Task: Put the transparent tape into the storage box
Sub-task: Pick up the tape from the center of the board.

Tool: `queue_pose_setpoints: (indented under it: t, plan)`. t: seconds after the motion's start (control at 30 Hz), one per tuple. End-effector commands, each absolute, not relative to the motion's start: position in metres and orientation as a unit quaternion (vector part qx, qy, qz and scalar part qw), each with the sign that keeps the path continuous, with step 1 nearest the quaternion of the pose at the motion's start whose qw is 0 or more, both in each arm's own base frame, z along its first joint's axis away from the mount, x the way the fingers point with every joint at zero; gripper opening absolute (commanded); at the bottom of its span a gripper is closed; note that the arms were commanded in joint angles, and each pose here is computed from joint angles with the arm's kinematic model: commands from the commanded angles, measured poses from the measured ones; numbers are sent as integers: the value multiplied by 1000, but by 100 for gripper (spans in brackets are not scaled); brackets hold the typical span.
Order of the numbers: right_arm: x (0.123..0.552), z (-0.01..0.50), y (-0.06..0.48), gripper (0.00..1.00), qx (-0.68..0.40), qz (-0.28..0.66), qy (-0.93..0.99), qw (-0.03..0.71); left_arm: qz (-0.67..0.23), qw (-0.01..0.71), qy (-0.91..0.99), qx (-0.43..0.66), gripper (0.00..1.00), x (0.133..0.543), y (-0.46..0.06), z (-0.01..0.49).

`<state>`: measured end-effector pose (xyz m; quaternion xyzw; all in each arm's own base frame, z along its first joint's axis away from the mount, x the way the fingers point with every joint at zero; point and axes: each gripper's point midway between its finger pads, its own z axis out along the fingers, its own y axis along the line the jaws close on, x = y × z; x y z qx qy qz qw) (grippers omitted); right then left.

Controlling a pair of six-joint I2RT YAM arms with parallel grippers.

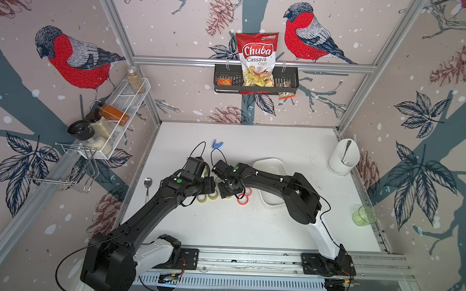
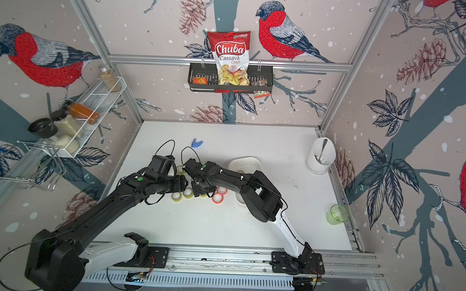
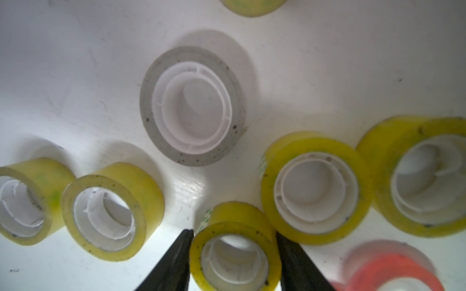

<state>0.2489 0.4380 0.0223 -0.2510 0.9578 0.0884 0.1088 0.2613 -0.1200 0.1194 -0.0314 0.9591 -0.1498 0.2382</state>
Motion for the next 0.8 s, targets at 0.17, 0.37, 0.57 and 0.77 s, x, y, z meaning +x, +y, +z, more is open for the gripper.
queue_pose_setpoints:
  t: [0.17, 0.37, 0.57, 0.77]
  plan:
    - [248, 47, 439, 55, -250, 101, 956, 117, -174, 238, 955, -33, 64, 266, -129, 119]
    - [255, 76, 439, 55, -240, 129, 953, 129, -212, 229, 950, -26, 62, 268, -144, 122]
    - [268, 100, 427, 55, -226, 144, 953, 144, -239, 235, 942, -30, 62, 273, -154, 132]
    - [282, 127, 410, 55, -207, 159, 952, 163, -263, 242, 934, -26, 62, 282, -166, 147]
